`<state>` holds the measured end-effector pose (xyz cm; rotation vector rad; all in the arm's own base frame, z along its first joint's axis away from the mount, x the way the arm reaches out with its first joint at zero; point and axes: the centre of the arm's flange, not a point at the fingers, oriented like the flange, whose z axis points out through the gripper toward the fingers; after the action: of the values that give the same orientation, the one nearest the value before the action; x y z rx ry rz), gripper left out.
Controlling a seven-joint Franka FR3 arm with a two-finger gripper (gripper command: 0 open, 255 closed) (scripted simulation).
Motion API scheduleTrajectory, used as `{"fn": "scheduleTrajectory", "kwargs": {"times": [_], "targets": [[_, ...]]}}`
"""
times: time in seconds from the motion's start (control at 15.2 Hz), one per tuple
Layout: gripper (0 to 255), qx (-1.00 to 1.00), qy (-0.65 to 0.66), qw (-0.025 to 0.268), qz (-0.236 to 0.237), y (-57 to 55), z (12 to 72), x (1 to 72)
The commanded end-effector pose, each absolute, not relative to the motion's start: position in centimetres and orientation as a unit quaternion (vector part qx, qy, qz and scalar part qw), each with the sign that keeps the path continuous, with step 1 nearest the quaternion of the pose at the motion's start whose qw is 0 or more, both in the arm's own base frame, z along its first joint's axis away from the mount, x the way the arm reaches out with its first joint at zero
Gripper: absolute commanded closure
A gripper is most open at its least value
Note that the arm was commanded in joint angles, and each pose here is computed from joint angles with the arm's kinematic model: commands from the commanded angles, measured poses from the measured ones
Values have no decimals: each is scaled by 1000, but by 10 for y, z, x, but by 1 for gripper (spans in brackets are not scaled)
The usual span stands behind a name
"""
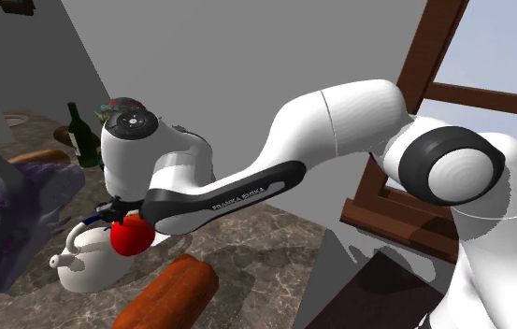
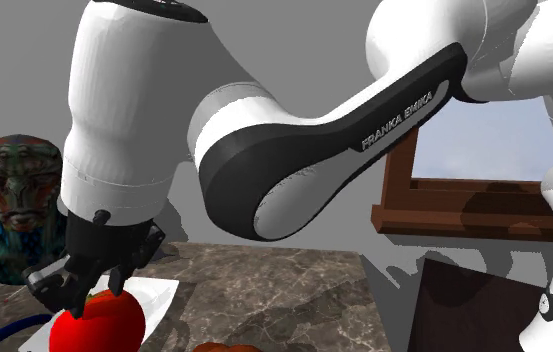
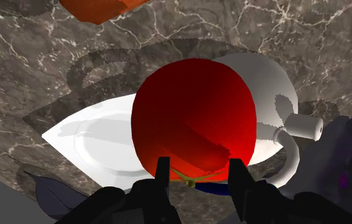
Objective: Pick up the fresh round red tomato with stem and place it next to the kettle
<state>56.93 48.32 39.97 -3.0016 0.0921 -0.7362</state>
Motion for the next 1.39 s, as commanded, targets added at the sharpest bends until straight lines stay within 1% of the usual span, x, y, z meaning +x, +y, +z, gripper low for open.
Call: {"fn": "scheduleTrajectory", "kwargs": {"times": [0.0, 1.32], "targets": [[255, -970, 30, 25, -238, 483, 390, 570], [255, -970, 30, 25, -238, 483, 284, 570]]}}
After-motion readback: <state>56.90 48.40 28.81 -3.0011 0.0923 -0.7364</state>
